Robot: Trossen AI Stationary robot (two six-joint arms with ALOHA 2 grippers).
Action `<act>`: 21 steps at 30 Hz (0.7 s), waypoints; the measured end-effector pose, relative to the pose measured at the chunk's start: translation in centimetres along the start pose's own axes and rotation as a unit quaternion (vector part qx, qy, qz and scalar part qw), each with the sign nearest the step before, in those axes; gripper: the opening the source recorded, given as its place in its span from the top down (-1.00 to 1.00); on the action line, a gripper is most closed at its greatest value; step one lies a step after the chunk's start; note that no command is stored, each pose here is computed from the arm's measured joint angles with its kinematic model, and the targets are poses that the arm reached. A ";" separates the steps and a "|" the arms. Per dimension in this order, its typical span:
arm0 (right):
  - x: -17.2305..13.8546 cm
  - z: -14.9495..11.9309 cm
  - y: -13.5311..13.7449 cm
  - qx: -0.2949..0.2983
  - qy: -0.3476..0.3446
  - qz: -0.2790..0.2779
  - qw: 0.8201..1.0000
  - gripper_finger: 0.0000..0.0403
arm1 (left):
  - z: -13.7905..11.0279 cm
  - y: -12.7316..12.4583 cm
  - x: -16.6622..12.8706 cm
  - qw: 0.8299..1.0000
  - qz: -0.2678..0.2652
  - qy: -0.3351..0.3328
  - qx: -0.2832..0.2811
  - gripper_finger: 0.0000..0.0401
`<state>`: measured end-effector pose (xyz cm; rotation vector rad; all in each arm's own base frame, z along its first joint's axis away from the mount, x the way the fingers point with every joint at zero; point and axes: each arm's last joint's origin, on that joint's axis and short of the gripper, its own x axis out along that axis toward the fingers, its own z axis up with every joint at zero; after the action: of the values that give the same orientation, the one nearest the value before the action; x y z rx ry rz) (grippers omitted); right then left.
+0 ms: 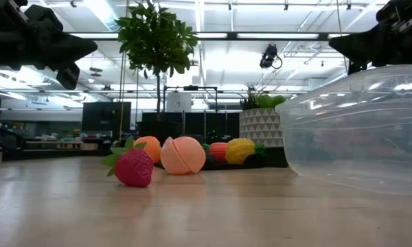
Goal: Pick and placing Produce into tupperware
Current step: Put the orange into the transparent bin
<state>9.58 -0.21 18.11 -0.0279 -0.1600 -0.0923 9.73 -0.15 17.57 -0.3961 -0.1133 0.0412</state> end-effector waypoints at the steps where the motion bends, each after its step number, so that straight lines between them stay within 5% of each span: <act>1: 0.0 0.0 0.0 0.000 0.000 0.000 1.000 0.95 | 0.0 0.0 0.0 1.000 0.002 -0.002 -0.010 0.92; 10: 0.0 0.1 0.0 0.041 -0.005 0.000 0.999 0.95 | 1.3 -0.5 -0.1 0.997 -0.025 -0.068 -0.037 0.89; 17: 0.0 0.6 0.0 0.192 -0.029 0.005 0.981 0.95 | 3.3 -1.2 -0.6 0.981 -0.050 -0.176 0.063 0.94; 21: -0.1 1.3 -0.1 0.227 -0.069 0.007 0.971 0.95 | 3.7 -1.4 -0.9 0.973 -0.050 -0.203 0.097 0.95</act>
<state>9.27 -0.25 19.42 0.4218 -0.3179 -0.0383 8.47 -0.06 21.43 -0.1816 -0.5303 0.0334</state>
